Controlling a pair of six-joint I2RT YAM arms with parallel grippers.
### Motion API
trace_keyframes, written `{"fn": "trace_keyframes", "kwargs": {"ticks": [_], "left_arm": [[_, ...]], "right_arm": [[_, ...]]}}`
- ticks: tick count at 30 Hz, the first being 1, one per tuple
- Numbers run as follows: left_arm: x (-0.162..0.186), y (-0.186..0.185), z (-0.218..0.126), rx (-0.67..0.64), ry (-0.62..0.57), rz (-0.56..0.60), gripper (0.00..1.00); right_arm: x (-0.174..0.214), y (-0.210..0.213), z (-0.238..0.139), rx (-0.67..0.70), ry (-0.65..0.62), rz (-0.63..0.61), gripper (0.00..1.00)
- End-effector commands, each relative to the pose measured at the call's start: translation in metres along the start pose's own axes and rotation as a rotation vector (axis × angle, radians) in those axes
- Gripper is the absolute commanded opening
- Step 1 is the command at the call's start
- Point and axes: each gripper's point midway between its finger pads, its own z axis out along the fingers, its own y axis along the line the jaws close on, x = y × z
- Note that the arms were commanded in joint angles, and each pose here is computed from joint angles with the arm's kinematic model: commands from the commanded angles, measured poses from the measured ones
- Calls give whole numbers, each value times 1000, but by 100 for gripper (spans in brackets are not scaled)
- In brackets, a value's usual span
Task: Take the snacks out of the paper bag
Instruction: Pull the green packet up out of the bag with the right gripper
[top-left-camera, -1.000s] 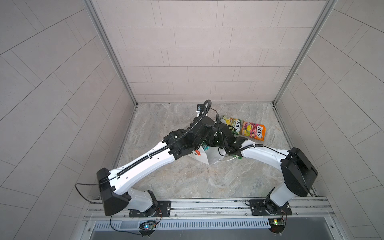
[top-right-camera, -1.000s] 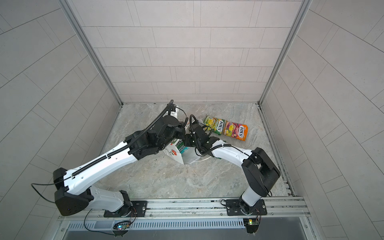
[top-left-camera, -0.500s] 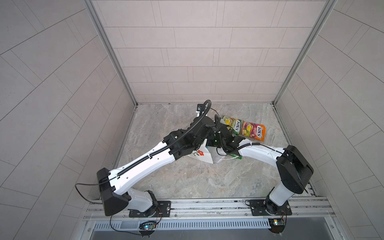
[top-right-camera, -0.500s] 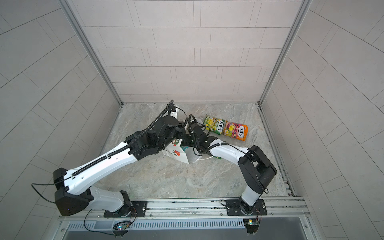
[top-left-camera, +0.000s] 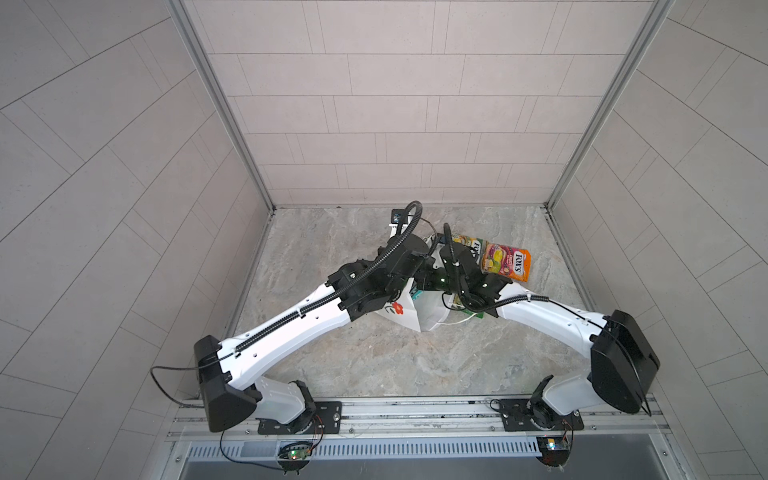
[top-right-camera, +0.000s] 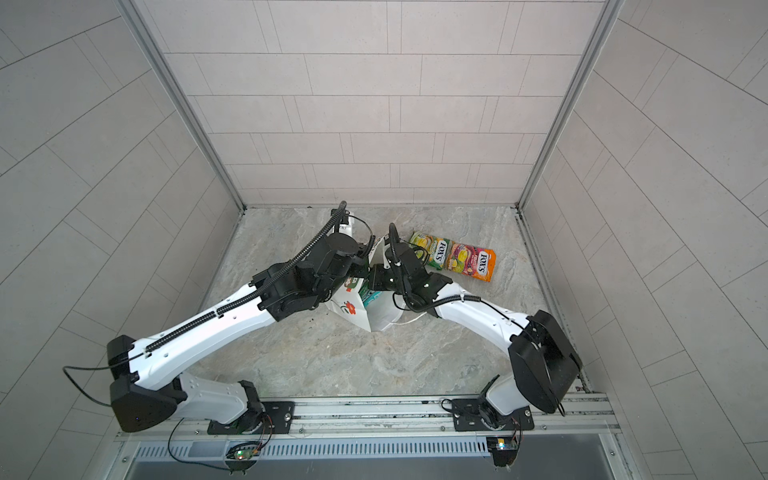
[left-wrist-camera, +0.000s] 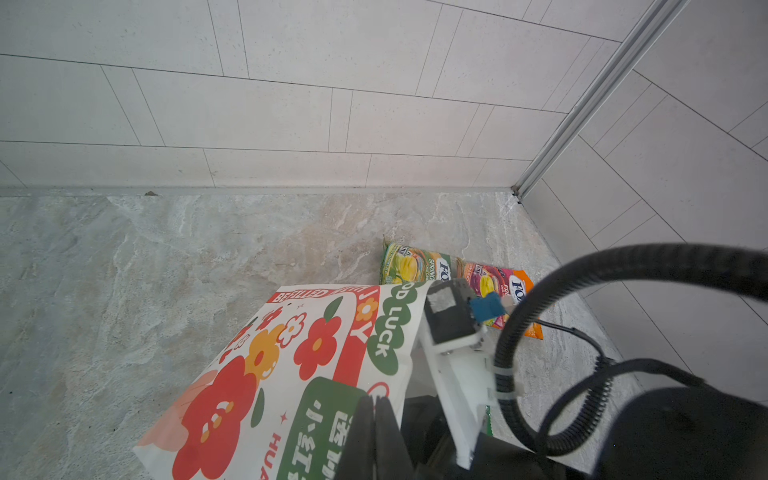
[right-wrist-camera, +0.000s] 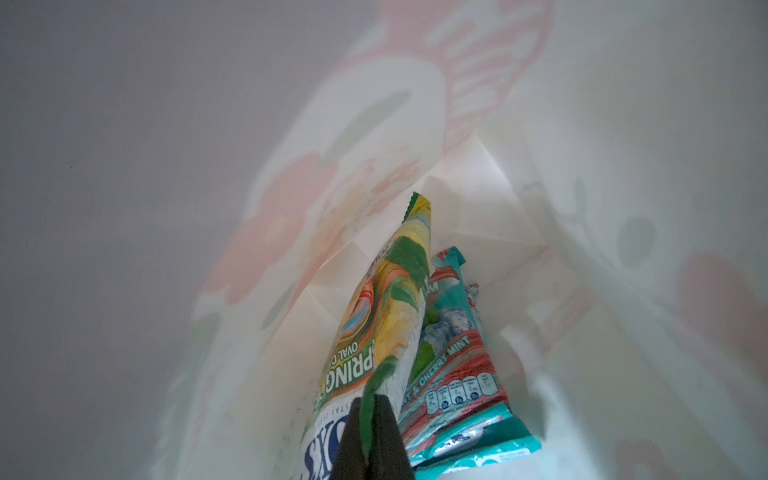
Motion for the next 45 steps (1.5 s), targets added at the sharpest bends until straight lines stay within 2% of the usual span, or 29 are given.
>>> {"fn": "trace_keyframes", "kwargs": {"ticks": [1, 9, 19, 37, 45], "left_arm": [[-2, 13, -6, -42, -15, -11, 0], [-2, 16, -5, -57, -17, -10, 0], [-3, 19, -4, -81, -23, -10, 0], [-1, 17, 0, -92, -11, 0, 0], [0, 16, 0, -84, -6, 2, 0]], "right_arm": [[-8, 11, -20, -38, -41, -41, 0], [-21, 20, -60, -61, -89, -84, 0], [-25, 26, -99, -93, -74, -94, 0], [-49, 73, -193, -204, -159, -204, 0], [-67, 72, -241, -124, -271, -269, 0]]}}
